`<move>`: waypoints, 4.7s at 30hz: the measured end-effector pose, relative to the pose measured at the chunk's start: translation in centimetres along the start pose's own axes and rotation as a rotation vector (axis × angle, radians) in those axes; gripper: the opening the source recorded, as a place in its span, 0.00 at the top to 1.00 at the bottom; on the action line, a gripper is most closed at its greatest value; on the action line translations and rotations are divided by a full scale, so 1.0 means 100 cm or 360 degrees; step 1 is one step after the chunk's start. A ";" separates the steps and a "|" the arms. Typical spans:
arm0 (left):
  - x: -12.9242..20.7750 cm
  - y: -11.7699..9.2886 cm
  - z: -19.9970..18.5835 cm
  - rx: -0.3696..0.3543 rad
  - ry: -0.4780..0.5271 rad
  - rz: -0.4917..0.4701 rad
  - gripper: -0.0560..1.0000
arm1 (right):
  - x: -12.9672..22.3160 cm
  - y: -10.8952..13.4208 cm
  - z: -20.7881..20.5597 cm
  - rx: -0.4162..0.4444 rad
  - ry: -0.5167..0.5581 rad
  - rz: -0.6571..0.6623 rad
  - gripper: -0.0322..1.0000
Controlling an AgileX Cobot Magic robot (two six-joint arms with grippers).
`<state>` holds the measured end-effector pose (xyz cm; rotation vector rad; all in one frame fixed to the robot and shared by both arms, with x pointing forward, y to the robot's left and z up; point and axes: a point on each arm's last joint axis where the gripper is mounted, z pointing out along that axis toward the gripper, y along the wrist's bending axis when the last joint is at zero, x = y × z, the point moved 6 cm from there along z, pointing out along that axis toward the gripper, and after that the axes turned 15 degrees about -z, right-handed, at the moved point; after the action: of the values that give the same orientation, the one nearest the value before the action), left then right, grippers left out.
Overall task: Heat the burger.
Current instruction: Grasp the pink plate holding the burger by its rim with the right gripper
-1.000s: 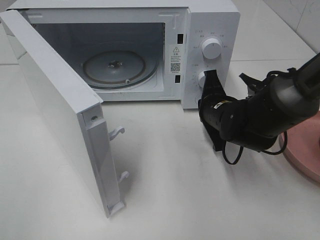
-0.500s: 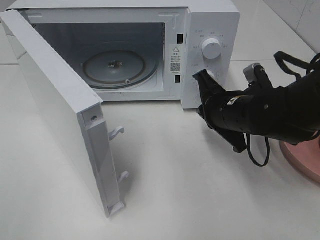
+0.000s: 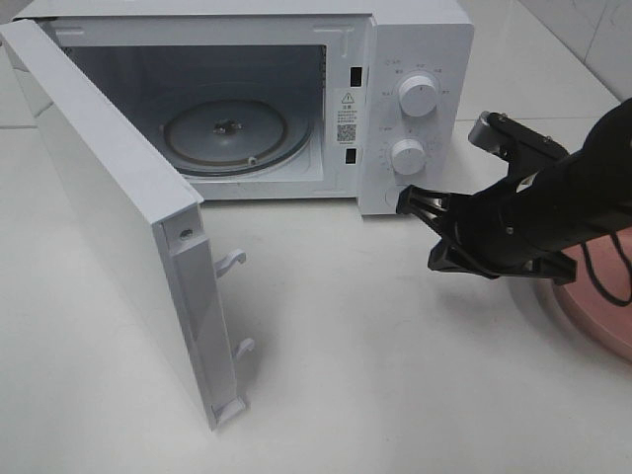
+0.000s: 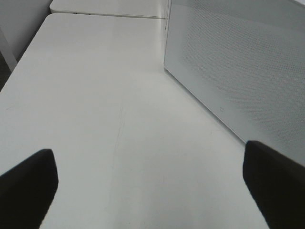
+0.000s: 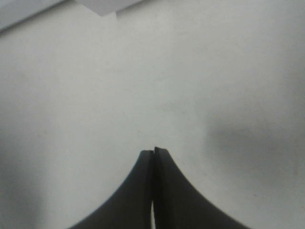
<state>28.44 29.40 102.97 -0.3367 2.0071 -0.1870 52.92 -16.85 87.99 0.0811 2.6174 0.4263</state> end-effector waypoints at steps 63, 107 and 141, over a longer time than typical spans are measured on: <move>0.000 0.000 0.000 0.0000 0.0000 0.0002 0.02 | -0.036 -0.089 -0.039 0.0424 0.0730 -0.0850 0.01; 0.000 0.000 0.000 0.0000 0.0000 0.0002 0.02 | -0.023 -0.128 0.032 0.0461 0.0801 -0.0657 0.17; 0.000 0.000 0.000 0.0000 0.0000 0.0002 0.02 | -0.012 -0.126 0.014 0.0683 0.0898 -0.0703 0.88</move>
<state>28.44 29.40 102.97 -0.3357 2.0072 -0.1864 54.91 -28.59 83.39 -0.5410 3.1068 -0.3194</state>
